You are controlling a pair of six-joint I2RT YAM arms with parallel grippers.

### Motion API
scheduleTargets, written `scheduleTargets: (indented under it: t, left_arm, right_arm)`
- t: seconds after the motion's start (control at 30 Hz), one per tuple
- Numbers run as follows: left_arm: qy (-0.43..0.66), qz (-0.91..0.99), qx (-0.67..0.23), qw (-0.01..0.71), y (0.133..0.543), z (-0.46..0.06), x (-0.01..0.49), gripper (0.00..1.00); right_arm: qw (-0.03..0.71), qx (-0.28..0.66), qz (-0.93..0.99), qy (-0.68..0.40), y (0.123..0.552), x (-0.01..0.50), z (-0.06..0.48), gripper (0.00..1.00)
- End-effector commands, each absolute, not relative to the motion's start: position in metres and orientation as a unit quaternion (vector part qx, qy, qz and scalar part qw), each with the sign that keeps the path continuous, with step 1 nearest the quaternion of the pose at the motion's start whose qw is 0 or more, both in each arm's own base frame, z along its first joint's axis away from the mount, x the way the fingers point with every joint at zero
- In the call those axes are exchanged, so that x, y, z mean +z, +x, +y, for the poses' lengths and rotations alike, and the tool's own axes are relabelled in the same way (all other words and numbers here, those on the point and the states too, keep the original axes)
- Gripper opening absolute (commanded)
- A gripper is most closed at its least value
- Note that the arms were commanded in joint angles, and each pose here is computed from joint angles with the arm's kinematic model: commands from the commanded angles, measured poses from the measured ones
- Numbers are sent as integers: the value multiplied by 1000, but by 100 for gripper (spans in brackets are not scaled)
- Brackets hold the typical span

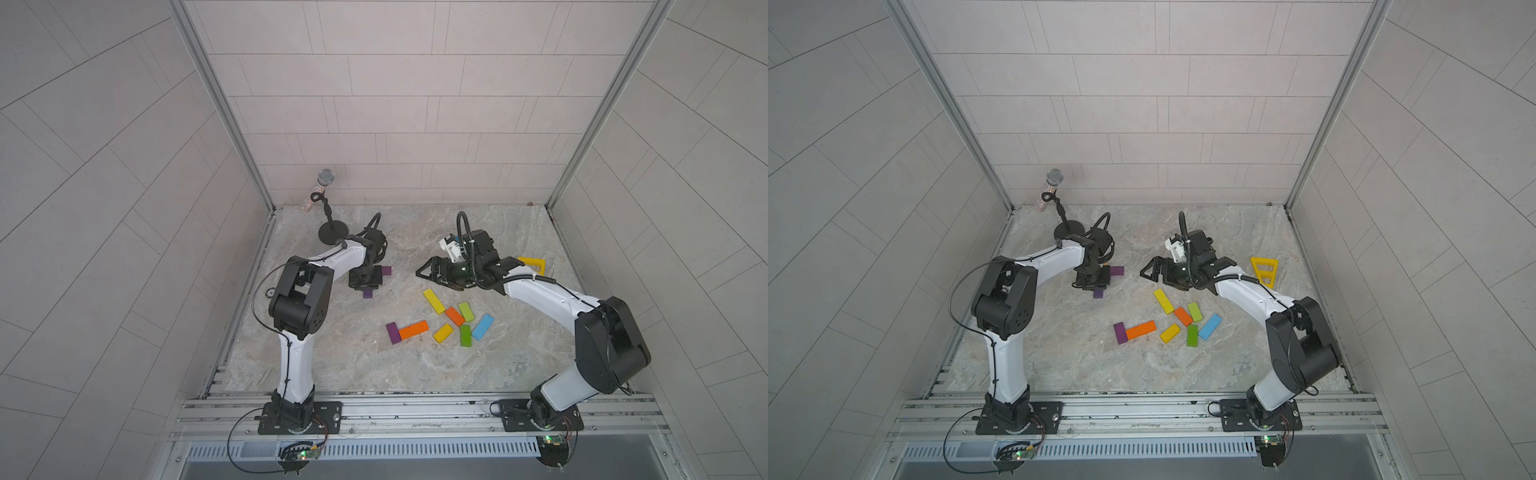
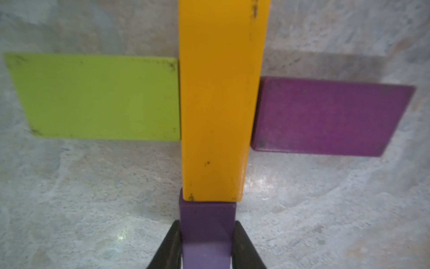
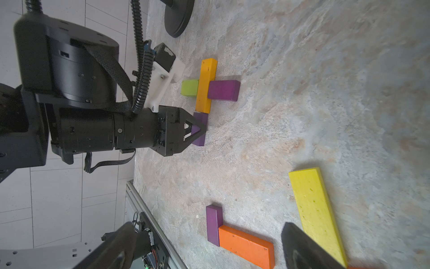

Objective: Assemble the letter t with building blocks
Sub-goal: Assemble the building block at the center of the board.

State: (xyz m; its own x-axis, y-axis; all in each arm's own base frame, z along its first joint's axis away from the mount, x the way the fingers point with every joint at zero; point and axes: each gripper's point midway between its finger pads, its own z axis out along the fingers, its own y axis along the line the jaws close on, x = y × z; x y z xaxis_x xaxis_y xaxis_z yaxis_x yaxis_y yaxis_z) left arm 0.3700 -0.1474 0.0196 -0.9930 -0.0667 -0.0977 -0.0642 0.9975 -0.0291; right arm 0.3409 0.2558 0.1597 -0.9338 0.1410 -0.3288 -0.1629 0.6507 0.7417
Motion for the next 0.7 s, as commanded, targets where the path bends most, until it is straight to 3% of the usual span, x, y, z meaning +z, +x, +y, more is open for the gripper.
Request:
scheduleTargets:
  t: [0.0, 0.33, 0.67]
  left_arm:
    - [-26, 999, -5, 34, 368, -144, 16, 14]
    - [-25, 999, -11, 28, 365, -146, 15, 43]
    - [-25, 999, -4, 38, 367, -143, 19, 52]
  right_arm:
    - [191, 423, 886, -9, 346, 167, 257, 100]
    - [188, 425, 886, -9, 345, 167, 257, 100]
    - [188, 425, 885, -9, 344, 167, 257, 100]
